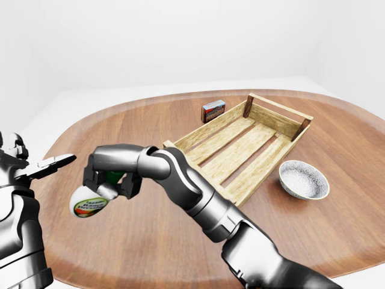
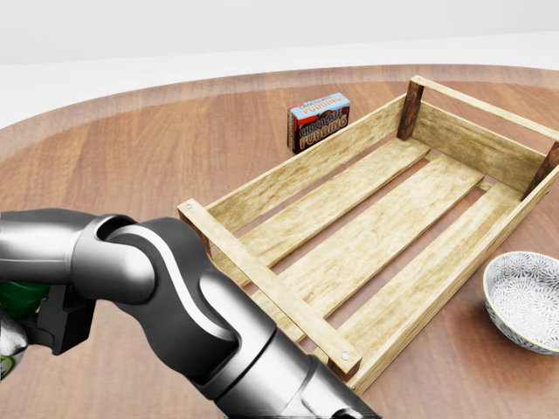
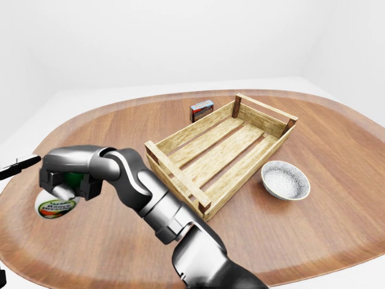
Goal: Pick up the salad dressing and put it in the tray.
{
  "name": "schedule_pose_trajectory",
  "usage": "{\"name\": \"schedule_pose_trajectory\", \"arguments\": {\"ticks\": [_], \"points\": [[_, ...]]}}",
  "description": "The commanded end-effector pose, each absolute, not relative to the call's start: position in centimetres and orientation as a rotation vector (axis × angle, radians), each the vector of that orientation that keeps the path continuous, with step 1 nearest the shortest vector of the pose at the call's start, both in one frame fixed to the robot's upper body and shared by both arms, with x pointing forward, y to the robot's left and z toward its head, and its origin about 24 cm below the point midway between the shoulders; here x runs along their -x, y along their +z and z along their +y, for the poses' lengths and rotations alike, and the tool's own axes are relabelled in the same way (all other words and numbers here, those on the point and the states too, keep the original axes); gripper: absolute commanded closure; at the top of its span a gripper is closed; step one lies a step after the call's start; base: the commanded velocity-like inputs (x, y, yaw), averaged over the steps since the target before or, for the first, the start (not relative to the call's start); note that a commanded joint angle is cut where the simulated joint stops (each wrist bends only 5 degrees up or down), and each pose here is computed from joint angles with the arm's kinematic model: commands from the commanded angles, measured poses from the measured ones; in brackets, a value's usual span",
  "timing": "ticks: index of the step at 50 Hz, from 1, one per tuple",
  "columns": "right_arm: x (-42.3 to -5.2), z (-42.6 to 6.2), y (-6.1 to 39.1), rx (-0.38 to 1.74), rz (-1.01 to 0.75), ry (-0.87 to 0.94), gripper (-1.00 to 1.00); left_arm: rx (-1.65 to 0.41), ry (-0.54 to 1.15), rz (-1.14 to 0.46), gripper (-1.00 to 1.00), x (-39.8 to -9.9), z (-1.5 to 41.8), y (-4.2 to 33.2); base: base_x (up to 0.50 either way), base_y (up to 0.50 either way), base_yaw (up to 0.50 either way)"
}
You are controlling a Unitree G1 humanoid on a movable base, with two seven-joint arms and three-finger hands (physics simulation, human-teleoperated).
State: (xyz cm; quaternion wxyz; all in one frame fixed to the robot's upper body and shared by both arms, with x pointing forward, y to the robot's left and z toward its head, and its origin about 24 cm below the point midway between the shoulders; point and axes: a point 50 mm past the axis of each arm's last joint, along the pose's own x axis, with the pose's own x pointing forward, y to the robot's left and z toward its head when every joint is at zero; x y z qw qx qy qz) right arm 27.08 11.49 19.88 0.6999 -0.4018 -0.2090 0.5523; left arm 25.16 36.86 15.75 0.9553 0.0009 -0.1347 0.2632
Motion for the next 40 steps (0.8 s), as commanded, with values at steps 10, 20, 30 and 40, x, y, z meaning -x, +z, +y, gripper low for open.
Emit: {"name": "schedule_pose_trajectory", "arguments": {"ticks": [10,20,30,40], "points": [[-29.9,9.0,30.7,0.957,-0.669,1.033,0.96,0.002,0.535,-0.260,-1.00,-25.2,37.0,15.4,0.00,0.00,0.00],[-35.5,2.8,33.5,1.021,-0.496,0.792,0.96,0.001,0.537,-0.256,-1.00,-25.2,37.1,15.4,0.00,0.00,0.00],[-37.9,-3.7,35.1,1.071,-0.410,0.590,0.96,-0.002,0.539,-0.253,-1.00,-25.3,37.1,15.4,0.00,0.00,0.00],[-38.6,-10.7,35.4,1.136,-0.336,0.405,0.96,-0.006,0.541,-0.257,-1.00,-25.2,37.1,15.5,0.00,0.00,0.00]]}}
